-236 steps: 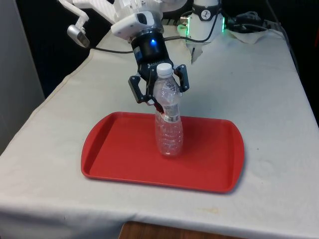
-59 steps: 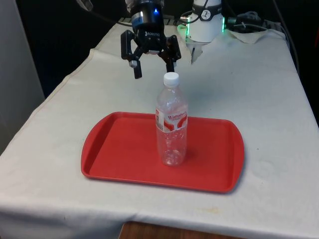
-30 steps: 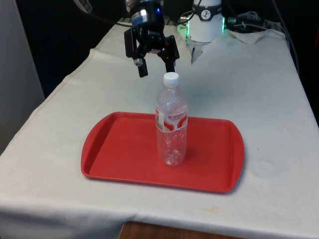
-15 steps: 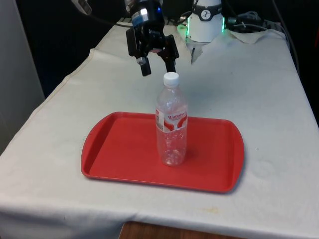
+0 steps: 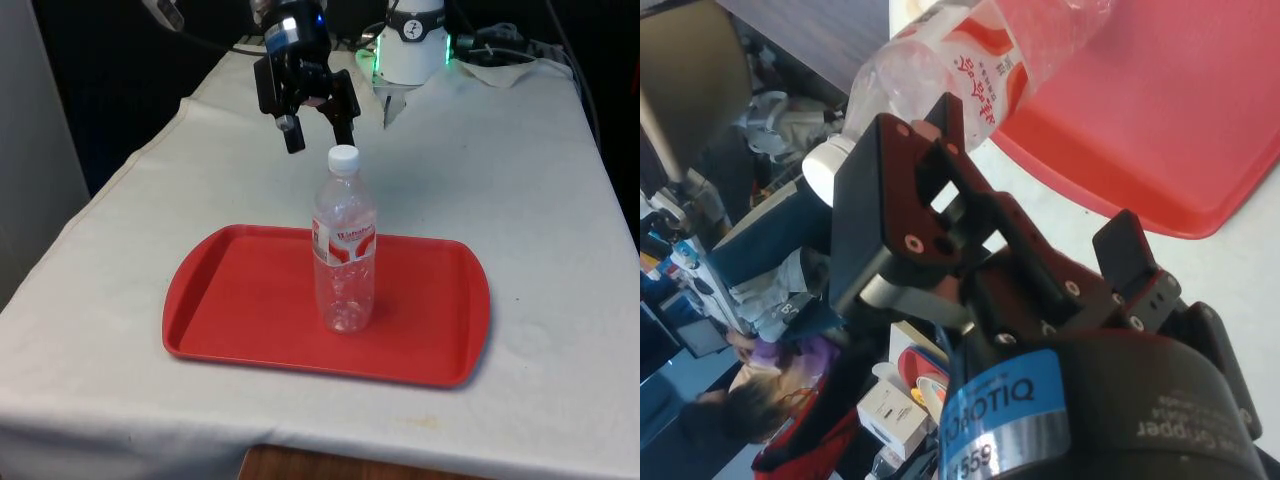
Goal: Place the bottle upright on the tray.
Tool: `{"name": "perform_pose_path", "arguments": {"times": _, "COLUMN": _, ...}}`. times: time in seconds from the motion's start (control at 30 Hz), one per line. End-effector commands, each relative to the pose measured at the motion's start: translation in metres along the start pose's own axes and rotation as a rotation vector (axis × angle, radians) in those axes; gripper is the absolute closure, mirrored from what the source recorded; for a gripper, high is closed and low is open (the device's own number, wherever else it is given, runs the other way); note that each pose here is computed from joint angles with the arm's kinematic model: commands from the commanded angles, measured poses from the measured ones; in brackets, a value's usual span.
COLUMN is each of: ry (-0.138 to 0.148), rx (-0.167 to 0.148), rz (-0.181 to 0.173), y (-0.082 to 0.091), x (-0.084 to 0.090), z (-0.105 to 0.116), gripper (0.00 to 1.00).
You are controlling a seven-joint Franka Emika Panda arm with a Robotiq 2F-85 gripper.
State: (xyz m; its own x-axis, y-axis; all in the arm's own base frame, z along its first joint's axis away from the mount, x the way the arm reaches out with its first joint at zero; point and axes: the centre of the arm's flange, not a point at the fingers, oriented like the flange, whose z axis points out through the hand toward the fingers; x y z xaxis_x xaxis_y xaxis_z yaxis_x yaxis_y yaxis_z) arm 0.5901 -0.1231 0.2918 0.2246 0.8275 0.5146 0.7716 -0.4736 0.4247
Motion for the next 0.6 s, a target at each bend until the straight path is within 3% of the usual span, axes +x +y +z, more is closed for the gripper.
{"name": "perform_pose_path", "arguments": {"times": 0.0, "ry": 0.001, "rx": 0.001, "rz": 0.000, "y": -0.0001, "x": 0.0001, "z": 0.0001, "gripper": 0.00}}
{"name": "perform_pose_path", "arguments": {"times": 0.23, "ry": -0.014, "rx": -0.013, "rz": -0.019, "y": 0.0008, "x": 0.0019, "z": -0.0001, "gripper": 0.00}}
{"name": "perform_pose_path", "arguments": {"times": 0.27, "ry": 0.001, "rx": 0.001, "rz": -0.009, "y": -0.0004, "x": 0.0010, "z": 0.0005, "gripper": 0.00}}
{"name": "perform_pose_path", "arguments": {"times": 0.3, "ry": -0.018, "rx": -0.015, "rz": -0.023, "y": 0.0007, "x": 0.0016, "z": 0.0000, "gripper": 0.00}}
{"name": "perform_pose_path", "arguments": {"times": 0.5, "ry": -0.044, "rx": -0.037, "rz": -0.049, "y": 0.0018, "x": 0.0025, "z": -0.0004, "gripper": 0.00}}
{"name": "perform_pose_path", "arguments": {"times": 0.53, "ry": -0.031, "rx": -0.020, "rz": -0.040, "y": -0.0001, "x": 0.0013, "z": 0.0003, "gripper": 0.00}}
{"name": "perform_pose_path", "arguments": {"times": 0.57, "ry": -0.048, "rx": -0.039, "rz": -0.053, "y": 0.0017, "x": 0.0030, "z": -0.0005, "gripper": 0.00}}
